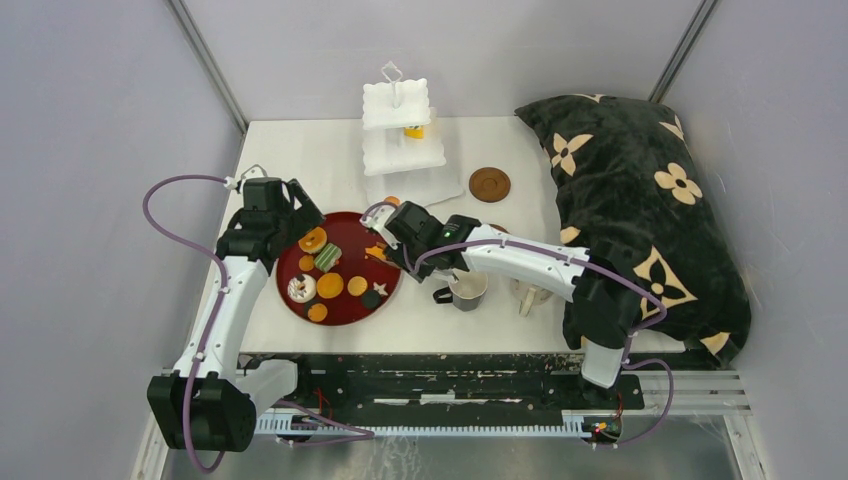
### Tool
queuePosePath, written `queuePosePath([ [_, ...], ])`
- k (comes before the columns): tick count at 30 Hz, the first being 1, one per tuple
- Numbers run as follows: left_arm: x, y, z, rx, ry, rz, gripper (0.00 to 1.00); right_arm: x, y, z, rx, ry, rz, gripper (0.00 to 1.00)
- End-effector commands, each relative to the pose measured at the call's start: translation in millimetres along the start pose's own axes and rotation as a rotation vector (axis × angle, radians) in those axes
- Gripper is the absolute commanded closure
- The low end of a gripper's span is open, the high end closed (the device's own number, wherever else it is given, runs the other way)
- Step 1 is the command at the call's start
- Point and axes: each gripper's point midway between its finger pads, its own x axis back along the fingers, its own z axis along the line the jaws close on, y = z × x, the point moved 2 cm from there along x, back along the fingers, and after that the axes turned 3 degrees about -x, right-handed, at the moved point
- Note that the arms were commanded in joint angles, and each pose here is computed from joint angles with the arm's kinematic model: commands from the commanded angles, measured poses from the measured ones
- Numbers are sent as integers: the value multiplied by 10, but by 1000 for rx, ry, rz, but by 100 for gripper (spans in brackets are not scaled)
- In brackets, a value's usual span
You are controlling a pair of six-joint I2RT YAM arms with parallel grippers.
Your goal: Serve the afternoon tea
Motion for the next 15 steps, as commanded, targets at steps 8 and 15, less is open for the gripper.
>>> queuePosePath([
  [8,37,122,-44,39,-21,-52,0,697,502,-334,-97,-27,-246,87],
  [15,28,111,-33,36,-15,-50,0,813,286,-767,-201,-83,-238,88],
])
